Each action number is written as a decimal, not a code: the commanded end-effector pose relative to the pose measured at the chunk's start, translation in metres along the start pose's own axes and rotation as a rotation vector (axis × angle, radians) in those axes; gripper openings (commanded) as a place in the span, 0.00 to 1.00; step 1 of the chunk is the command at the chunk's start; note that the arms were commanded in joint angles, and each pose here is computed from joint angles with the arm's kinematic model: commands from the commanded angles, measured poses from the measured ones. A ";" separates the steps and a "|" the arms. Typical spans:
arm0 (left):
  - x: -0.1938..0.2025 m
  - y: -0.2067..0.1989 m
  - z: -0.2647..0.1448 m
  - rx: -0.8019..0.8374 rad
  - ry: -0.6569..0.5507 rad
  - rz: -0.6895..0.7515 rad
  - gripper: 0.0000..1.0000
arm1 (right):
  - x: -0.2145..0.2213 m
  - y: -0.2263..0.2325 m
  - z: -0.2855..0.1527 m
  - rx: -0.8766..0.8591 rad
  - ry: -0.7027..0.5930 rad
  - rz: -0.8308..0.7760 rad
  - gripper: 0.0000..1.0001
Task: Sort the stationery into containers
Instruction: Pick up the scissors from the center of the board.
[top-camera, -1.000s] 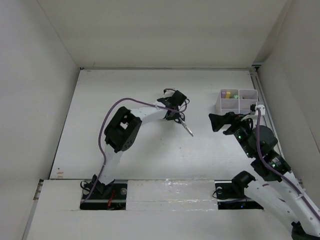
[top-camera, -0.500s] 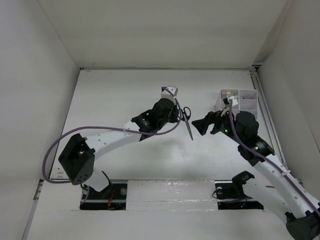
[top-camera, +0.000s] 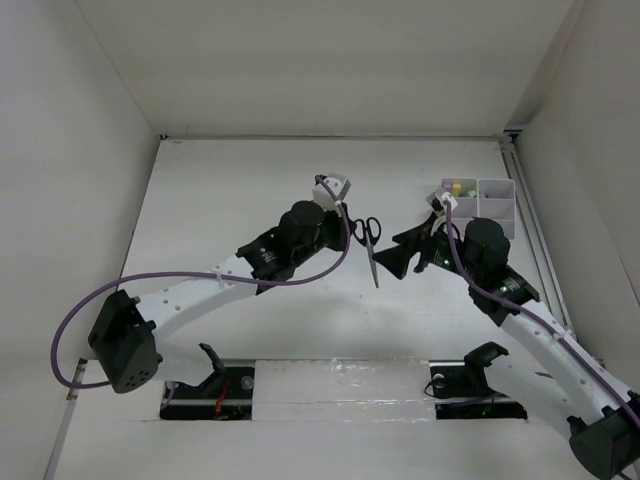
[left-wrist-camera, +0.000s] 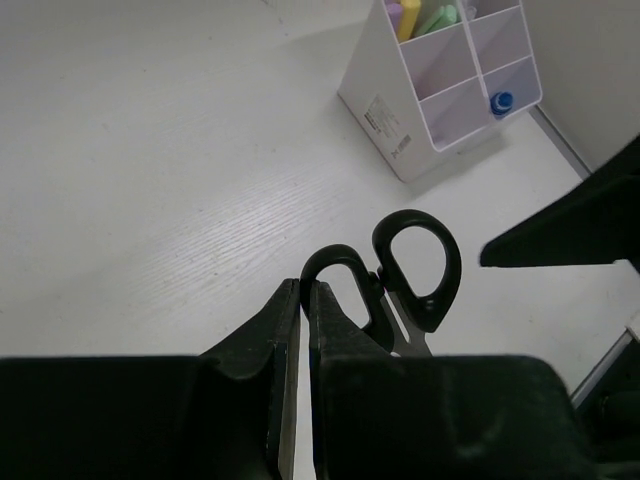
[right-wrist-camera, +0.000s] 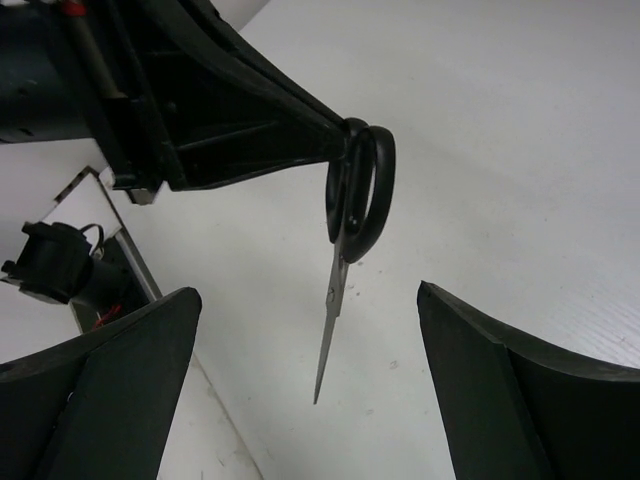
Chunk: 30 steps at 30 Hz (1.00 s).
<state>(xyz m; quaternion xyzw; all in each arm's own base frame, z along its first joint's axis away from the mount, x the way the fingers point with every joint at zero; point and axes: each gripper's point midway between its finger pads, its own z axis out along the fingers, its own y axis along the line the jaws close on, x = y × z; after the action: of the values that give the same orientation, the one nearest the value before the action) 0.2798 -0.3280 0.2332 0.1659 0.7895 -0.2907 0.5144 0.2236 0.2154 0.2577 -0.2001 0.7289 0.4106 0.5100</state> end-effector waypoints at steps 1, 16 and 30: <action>-0.027 -0.019 -0.013 0.102 -0.081 0.009 0.00 | -0.011 0.005 0.006 -0.050 -0.029 -0.037 0.95; -0.018 -0.039 -0.017 0.227 -0.039 0.055 0.00 | -0.006 -0.002 0.036 -0.074 -0.015 0.003 0.82; -0.023 -0.027 -0.021 0.153 -0.053 0.034 0.69 | -0.007 -0.001 0.053 -0.076 -0.013 -0.027 0.00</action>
<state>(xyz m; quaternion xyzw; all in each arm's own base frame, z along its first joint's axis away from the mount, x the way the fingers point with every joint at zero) 0.2572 -0.3429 0.2446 0.2399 0.7608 -0.3398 0.4981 0.2466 0.2525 0.2221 -0.2104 0.7459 0.4362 0.4572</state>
